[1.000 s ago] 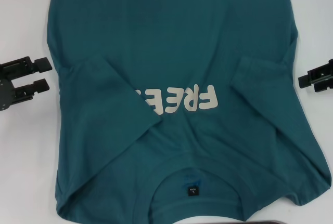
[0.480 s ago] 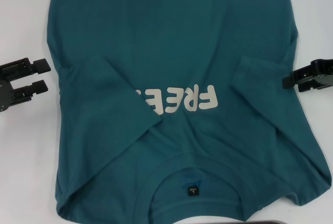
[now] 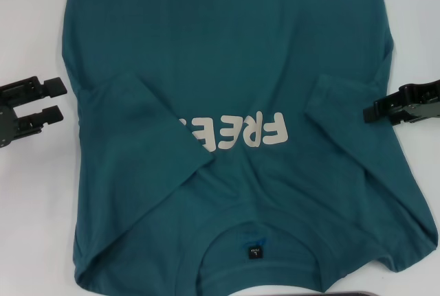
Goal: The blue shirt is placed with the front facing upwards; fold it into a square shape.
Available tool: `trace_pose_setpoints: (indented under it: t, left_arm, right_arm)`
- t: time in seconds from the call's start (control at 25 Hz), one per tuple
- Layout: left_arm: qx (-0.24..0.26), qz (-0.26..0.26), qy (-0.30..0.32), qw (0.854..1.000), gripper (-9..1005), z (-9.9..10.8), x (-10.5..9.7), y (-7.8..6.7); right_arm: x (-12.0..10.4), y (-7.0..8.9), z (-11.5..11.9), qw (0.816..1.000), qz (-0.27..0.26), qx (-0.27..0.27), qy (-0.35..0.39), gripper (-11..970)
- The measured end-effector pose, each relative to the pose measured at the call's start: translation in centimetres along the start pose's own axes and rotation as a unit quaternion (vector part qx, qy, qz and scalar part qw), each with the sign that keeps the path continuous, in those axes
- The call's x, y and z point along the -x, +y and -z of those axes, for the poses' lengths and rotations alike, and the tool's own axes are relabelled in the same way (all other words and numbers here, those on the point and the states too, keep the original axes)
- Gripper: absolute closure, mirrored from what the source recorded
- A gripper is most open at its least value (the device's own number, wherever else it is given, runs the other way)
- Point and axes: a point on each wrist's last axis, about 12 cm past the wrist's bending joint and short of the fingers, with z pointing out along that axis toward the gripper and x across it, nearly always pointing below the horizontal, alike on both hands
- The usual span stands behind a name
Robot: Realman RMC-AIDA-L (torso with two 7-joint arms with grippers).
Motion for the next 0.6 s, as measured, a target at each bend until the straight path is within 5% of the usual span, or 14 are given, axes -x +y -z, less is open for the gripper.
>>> trace_pose_setpoints:
  t: [0.6]
  left_arm:
    - [-0.001, 0.001, 0.000, 1.000, 276, -0.13, -0.03, -0.02]
  right_arm:
    - [0.11, 0.93, -0.58, 1.000, 0.015, 0.020, 0.002, 483]
